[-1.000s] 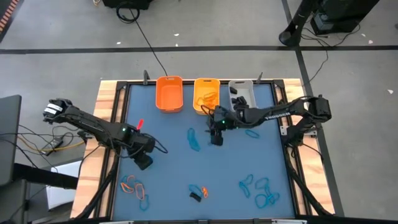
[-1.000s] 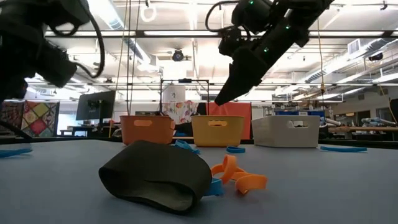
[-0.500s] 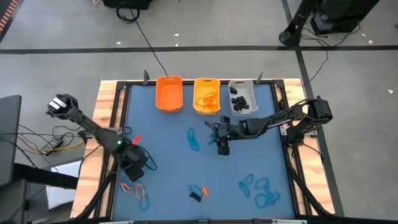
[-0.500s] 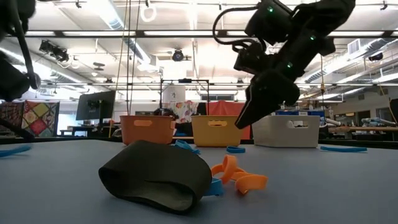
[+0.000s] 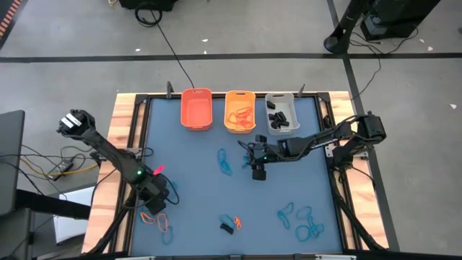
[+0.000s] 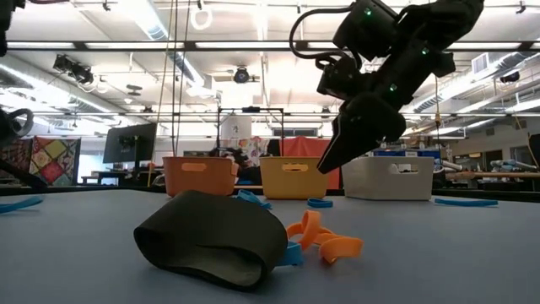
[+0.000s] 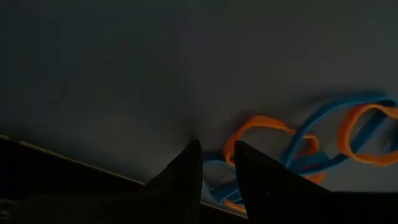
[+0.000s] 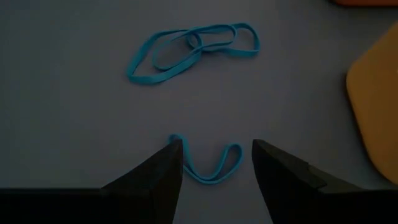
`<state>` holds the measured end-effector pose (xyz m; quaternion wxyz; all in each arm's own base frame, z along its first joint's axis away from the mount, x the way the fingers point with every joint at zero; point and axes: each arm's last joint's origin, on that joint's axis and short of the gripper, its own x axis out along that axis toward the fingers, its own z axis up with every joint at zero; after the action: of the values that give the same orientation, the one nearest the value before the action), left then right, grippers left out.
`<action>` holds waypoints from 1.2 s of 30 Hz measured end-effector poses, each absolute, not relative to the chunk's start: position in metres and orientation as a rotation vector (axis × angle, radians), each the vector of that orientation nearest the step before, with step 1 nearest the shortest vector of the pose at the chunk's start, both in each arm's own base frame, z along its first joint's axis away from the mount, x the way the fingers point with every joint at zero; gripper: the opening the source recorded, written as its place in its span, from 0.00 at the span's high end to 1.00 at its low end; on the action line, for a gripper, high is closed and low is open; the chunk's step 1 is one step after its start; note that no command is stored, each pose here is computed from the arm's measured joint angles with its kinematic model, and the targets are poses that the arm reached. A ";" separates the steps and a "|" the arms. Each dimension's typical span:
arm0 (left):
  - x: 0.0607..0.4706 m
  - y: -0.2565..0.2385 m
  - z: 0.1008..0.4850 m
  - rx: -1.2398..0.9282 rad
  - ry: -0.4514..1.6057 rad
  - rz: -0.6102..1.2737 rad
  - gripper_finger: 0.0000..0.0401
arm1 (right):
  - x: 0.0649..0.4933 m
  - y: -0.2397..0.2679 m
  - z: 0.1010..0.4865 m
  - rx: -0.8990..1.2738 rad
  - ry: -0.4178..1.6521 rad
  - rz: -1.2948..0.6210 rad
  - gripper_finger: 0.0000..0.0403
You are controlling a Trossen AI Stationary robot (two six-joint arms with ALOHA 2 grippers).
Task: Sort rubber bands into baskets
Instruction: Put the orange rubber band into the yellow bin
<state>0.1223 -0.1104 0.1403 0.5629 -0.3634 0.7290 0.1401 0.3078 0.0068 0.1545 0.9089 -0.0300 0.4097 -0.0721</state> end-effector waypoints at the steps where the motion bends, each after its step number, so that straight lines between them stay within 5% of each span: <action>1: 0.123 -0.112 0.139 -0.857 1.718 0.321 0.76 | 0.308 0.007 0.154 -0.061 0.845 -0.148 0.49; 12: 0.128 -0.119 0.135 -0.874 1.715 0.274 0.77 | 0.308 0.007 0.154 -0.053 0.847 -0.127 0.49; 16: 0.130 -0.119 0.136 -0.880 1.703 0.265 0.85 | 0.308 0.008 0.154 -0.053 0.846 -0.124 0.49; 20: 0.139 -0.124 0.141 -0.887 1.578 0.205 0.98 | 0.309 0.008 0.155 -0.026 0.837 -0.118 0.49; 36: 0.168 -0.111 0.146 -0.819 1.154 0.249 0.99 | 0.315 0.036 0.163 0.192 0.477 0.183 0.49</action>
<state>0.1681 -0.1106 0.1465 0.7529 -0.3751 0.5286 0.1140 0.3148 0.0364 0.1626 0.9629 0.0951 0.2357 0.0906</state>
